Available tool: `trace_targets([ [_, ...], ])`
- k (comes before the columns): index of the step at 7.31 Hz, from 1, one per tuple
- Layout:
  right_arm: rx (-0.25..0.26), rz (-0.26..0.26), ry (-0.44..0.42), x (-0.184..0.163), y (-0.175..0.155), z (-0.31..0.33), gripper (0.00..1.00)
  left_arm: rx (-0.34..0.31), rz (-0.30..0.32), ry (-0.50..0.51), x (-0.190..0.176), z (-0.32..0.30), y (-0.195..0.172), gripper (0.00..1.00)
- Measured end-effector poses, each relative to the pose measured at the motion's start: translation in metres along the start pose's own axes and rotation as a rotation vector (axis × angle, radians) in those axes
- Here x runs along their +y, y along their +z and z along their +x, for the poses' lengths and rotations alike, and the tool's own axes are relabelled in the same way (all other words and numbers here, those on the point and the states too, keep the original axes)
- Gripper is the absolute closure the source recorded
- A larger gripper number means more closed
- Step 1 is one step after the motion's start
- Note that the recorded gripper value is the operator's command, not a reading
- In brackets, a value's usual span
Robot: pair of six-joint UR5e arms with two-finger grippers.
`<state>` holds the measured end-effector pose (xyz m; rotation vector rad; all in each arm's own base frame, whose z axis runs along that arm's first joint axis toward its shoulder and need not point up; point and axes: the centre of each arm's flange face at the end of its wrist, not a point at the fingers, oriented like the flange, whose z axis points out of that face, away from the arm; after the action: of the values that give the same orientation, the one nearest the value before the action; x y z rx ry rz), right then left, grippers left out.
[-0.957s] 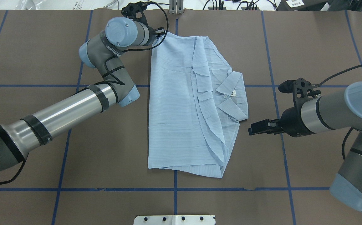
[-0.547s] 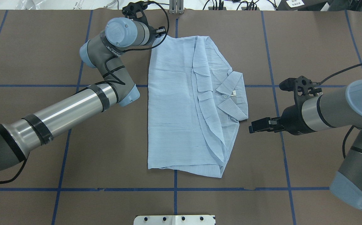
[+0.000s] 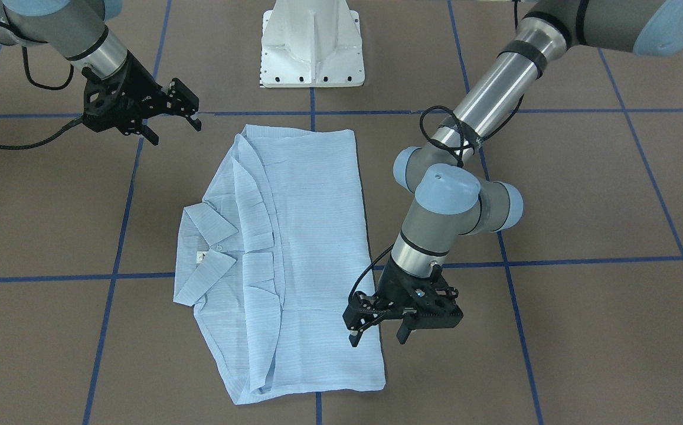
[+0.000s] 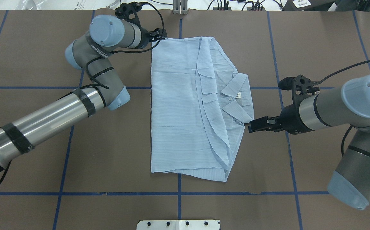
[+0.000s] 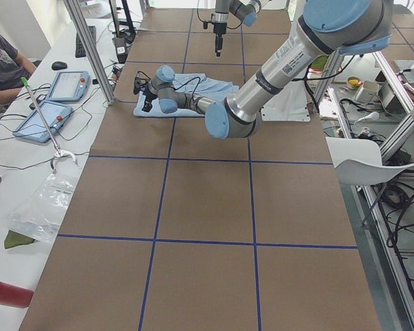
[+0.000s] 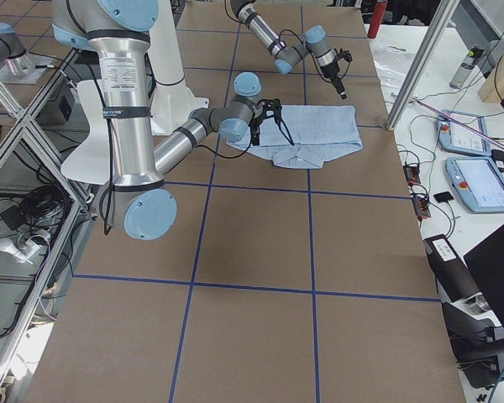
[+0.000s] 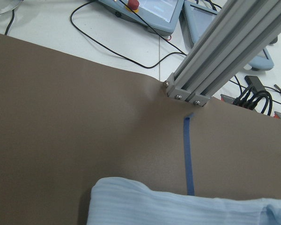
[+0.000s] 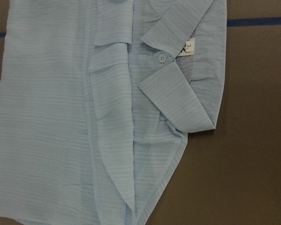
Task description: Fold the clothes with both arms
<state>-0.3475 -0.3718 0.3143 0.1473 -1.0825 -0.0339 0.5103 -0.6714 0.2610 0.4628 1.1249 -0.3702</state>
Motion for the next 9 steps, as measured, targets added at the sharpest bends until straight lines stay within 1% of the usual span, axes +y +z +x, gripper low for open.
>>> trace_targets([
  [1,0.029,0.004,0.001,-0.004,0.006,-0.020,0.00,-0.009,-0.045,-0.007,0.003,-0.015,-0.022,0.00],
  [2,0.071,0.009,-0.011,-0.001,0.019,-0.048,0.00,-0.020,-0.075,-0.012,0.012,-0.039,-0.047,0.00],
  [3,0.112,0.017,-0.034,0.006,0.034,-0.073,0.00,-0.036,-0.091,-0.014,0.024,-0.060,-0.076,0.00],
  [5,0.179,0.025,-0.088,0.019,0.079,-0.110,0.00,-0.060,-0.143,-0.008,0.047,-0.069,-0.150,0.00],
  [6,0.213,0.023,-0.129,0.028,0.103,-0.117,0.00,-0.056,-0.171,-0.005,0.061,-0.065,-0.182,0.00],
  [7,0.244,0.013,-0.169,0.034,0.122,-0.115,0.00,-0.050,-0.194,-0.004,0.074,-0.062,-0.201,0.00],
  [9,0.288,-0.008,-0.199,0.038,0.145,-0.107,0.00,-0.049,-0.224,0.000,0.094,-0.058,-0.206,0.00],
])
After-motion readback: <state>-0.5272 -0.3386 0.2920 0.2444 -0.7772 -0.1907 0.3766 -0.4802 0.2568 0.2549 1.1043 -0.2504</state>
